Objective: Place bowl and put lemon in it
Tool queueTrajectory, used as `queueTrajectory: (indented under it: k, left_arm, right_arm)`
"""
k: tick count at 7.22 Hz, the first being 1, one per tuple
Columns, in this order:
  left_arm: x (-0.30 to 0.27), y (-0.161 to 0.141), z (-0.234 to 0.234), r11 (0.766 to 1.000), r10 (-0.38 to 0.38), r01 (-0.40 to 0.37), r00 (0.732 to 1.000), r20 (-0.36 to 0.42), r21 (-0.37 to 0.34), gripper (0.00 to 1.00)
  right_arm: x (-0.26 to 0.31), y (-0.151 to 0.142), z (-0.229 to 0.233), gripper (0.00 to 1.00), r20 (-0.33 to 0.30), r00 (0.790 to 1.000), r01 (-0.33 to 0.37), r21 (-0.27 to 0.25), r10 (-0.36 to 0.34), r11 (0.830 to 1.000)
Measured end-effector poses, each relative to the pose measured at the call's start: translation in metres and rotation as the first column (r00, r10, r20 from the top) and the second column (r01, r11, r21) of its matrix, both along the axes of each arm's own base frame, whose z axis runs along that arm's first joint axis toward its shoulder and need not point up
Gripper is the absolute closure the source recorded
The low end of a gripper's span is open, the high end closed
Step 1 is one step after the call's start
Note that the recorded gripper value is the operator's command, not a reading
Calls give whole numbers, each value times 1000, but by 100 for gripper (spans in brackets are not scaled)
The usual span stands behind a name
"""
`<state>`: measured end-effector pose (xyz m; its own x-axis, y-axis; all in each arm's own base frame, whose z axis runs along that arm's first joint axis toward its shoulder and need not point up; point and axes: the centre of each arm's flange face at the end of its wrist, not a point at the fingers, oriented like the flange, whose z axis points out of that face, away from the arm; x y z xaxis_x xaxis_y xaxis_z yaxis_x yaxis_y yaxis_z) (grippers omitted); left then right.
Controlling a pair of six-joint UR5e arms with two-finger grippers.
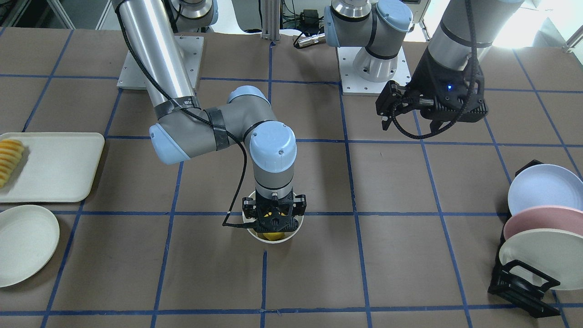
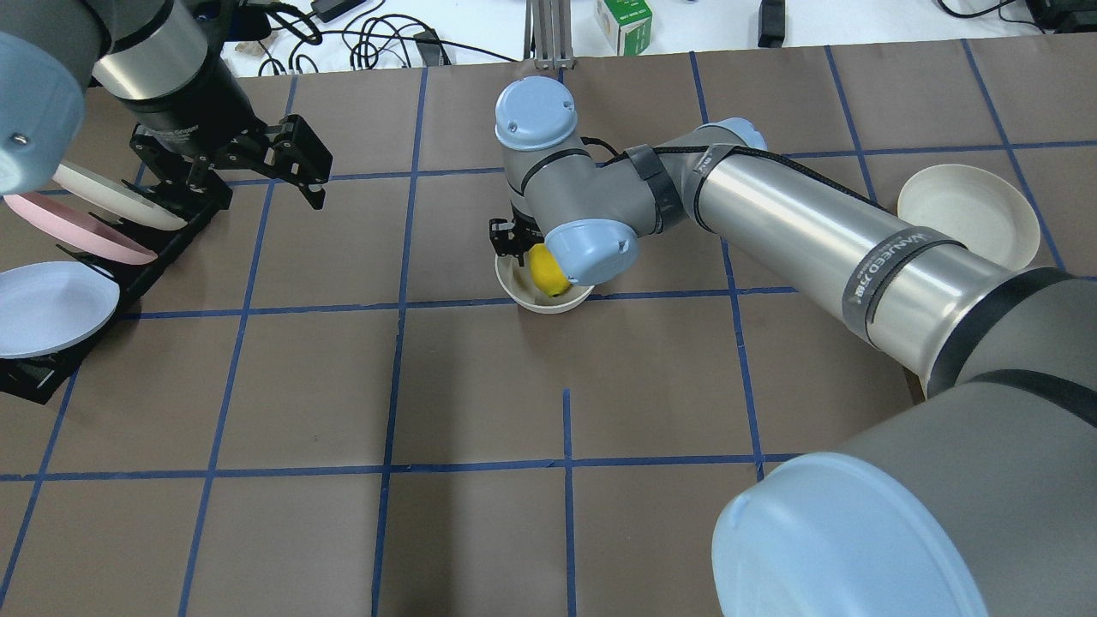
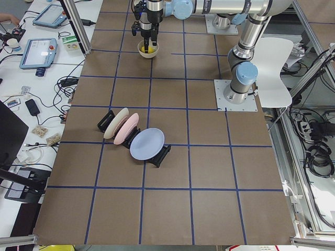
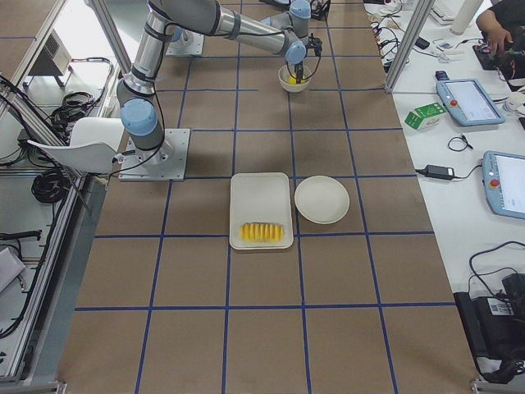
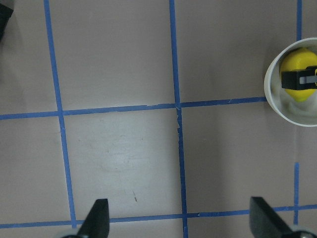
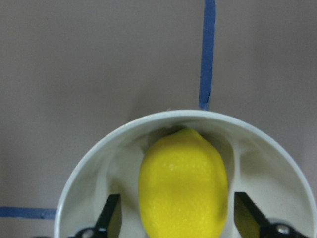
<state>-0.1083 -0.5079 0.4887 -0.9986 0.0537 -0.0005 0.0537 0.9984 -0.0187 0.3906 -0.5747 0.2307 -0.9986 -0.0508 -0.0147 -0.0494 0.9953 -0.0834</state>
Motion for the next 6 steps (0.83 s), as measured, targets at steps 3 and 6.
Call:
queueTrajectory:
  k: [3, 6]
  left_arm:
    - [0, 0, 1, 1000, 0, 0, 1000, -1, -1, 0]
    - [-1, 0, 0, 1000, -1, 1, 1000, -4, 0, 0]
  right_arm:
    - [-11, 28, 81, 0, 0, 1000, -5, 5, 5, 1000]
    - [-95, 50, 188, 0, -18, 1000, 25, 25, -24, 999]
